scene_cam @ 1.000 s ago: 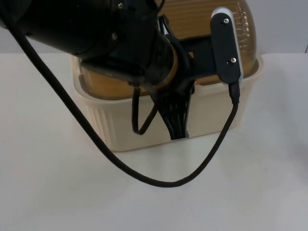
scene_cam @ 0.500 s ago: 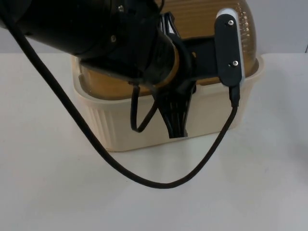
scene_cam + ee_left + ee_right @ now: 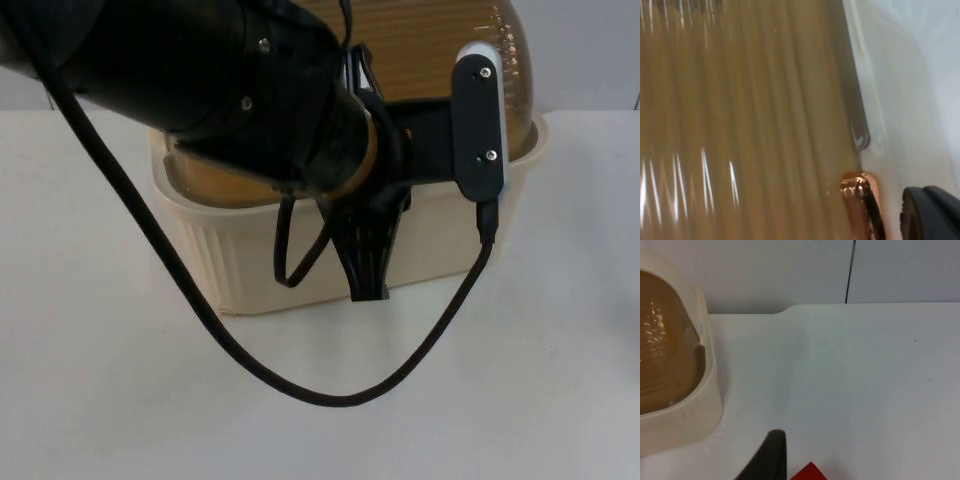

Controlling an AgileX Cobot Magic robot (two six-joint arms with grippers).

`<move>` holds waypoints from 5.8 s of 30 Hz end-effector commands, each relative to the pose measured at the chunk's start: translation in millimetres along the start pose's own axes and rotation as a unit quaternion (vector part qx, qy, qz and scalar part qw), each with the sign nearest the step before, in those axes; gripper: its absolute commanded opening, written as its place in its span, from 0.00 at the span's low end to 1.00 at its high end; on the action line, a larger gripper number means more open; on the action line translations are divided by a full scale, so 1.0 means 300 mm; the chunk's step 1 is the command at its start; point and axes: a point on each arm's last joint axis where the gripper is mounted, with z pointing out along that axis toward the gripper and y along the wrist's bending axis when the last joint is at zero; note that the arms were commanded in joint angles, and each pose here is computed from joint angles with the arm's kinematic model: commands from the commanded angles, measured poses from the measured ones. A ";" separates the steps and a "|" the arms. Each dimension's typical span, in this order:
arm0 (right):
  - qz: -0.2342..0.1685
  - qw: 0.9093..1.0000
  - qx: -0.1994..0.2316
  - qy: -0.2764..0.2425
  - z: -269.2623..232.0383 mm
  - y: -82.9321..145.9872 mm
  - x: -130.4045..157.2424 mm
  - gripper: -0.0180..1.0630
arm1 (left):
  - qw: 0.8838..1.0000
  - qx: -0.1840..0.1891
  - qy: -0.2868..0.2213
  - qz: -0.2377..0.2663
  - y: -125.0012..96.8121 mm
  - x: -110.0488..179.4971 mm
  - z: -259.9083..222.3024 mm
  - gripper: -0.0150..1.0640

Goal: Open the box lid with the left hand, place the block into the box with the right hand, then close the box lid with the left hand.

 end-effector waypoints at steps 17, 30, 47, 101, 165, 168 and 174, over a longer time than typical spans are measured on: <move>-0.002 1.000 -0.001 -0.009 -0.005 0.001 -0.010 0.98 | 0.999 -0.031 0.027 0.019 0.029 0.010 -0.017 0.01; -0.007 1.000 0.002 -0.008 -0.005 -0.001 -0.010 0.98 | 0.998 -0.045 0.043 0.012 0.042 0.020 -0.025 0.01; -0.010 1.000 0.006 -0.005 -0.005 -0.003 -0.008 0.98 | 0.995 -0.099 0.010 0.025 0.148 -0.051 -0.052 0.01; -0.010 1.000 0.006 -0.005 -0.005 -0.003 -0.008 0.98 | 0.983 -0.178 0.038 -0.012 0.297 0.039 -0.068 0.01; 0.007 1.000 -0.002 0.005 -0.005 0.001 -0.002 0.98 | 0.738 -0.189 -0.016 -0.648 0.268 0.542 -0.775 0.75; 0.007 1.000 -0.002 0.005 -0.005 0.001 -0.002 0.98 | 0.738 -0.189 -0.014 -0.648 0.266 0.542 -0.776 0.97; 0.007 1.000 -0.002 0.005 -0.005 0.001 -0.002 0.98 | 0.738 -0.189 -0.014 -0.647 0.266 0.542 -0.776 0.97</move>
